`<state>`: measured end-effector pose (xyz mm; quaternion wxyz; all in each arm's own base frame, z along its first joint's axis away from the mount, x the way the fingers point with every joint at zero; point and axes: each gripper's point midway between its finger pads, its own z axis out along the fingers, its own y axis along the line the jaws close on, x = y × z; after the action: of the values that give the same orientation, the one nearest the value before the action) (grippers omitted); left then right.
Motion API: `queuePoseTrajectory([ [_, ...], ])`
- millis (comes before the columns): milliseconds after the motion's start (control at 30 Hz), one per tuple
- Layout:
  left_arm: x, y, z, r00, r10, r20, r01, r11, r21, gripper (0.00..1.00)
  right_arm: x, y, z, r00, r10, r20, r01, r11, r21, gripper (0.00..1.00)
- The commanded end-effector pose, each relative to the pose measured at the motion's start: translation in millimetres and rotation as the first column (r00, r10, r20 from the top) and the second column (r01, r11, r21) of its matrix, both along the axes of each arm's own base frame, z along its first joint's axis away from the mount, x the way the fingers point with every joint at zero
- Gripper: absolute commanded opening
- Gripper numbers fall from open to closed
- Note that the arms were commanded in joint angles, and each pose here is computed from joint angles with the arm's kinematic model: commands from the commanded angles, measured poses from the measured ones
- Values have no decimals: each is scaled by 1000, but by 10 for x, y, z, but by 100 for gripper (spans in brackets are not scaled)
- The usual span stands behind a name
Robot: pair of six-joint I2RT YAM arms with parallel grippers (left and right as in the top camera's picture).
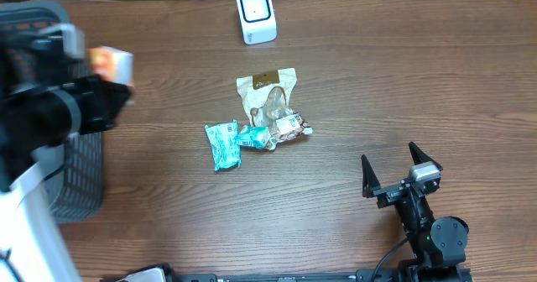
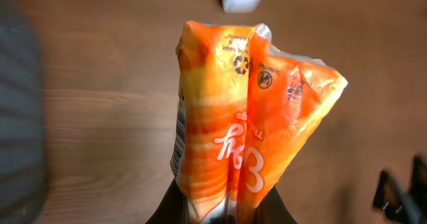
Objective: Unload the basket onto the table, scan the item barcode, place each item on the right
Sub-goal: 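Carry the orange packet to the table right of the snack bag and release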
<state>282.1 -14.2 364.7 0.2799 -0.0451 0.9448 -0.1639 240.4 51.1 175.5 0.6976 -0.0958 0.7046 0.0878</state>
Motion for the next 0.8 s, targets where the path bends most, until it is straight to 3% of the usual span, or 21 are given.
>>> queuePoseTrajectory([
  [0, 157, -272, -546, 989, -60, -138, 62, 998, 14, 5, 8, -29, -22, 1000, -16, 2, 16, 1000, 4, 100],
  [333, 403, -1593, -1775, 959, -215, -186, 198, 974, -105, 4, 8, -29, -22, 1000, -16, 2, 16, 1000, 4, 100],
  [533, 388, -2301, -2458, 933, -314, -176, 298, 948, -110, 5, 8, -29, -22, 1000, -16, 2, 16, 1000, 4, 100],
  [767, 199, -2788, -3354, 884, -327, -335, 307, 945, -113, 4, 8, -29, -22, 1000, -16, 2, 16, 1000, 4, 100],
])
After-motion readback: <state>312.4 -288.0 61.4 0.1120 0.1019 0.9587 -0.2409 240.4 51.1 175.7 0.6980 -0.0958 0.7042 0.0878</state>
